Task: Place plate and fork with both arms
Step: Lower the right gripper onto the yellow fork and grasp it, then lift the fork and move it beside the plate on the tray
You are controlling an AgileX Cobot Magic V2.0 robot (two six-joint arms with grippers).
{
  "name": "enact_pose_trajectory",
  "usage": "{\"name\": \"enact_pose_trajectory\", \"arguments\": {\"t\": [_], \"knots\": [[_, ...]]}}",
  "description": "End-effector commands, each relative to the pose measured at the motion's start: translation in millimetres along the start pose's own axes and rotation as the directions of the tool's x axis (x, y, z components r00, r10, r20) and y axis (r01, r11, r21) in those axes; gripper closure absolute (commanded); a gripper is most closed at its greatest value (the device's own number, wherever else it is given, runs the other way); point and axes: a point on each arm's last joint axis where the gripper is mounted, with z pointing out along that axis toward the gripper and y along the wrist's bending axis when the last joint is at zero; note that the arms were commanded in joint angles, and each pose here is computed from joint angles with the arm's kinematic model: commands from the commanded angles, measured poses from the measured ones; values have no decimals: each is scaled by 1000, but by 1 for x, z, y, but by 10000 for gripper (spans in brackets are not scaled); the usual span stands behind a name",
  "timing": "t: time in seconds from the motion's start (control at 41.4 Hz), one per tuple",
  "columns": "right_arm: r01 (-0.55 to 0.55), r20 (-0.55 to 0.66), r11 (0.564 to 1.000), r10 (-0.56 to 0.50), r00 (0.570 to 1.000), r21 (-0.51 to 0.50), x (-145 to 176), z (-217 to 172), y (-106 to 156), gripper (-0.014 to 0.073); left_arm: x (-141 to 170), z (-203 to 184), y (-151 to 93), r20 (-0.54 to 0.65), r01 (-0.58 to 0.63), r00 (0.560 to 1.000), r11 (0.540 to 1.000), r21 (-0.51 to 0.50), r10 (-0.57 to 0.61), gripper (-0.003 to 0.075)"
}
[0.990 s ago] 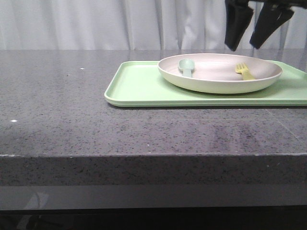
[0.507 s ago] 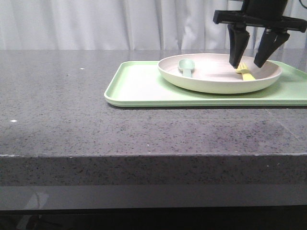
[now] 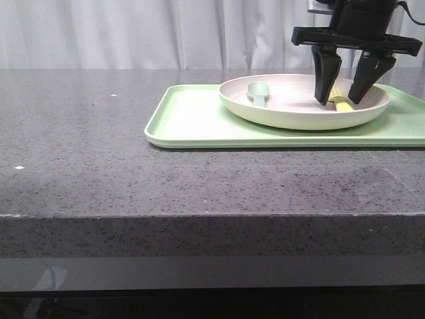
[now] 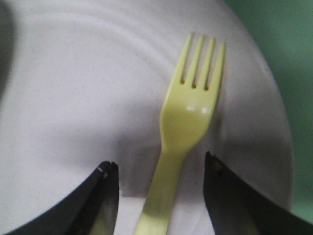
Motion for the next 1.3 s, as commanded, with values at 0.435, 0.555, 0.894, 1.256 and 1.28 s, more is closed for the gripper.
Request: {"name": "enact_pose_trajectory", "arguments": {"t": [0.435,0.555,0.894,1.256,1.28], "knots": [[7,-41,1000,-7,999,4,5,-19,0,182,-10,-6,-2,82,10,997,1000,6,-10,353],[7,-50,1000,-7,999,6,5,-18,0,194,-10,-6,-2,82,10,997,1000,6,-10,353],[7,-50,1000,-7,999,6,5,-18,0,431,-10,-6,-2,82,10,997,1000,6,-10,353],[9,-36,1000,-9,999,3,6,-27,0,456,-10,-6,-2,82,10,997,1000,6,-10,353],[10,-30,1000,-10,999,2,7,-30,1,456,-10,-6,-2,82,10,997,1000,6,-10,353]]}}
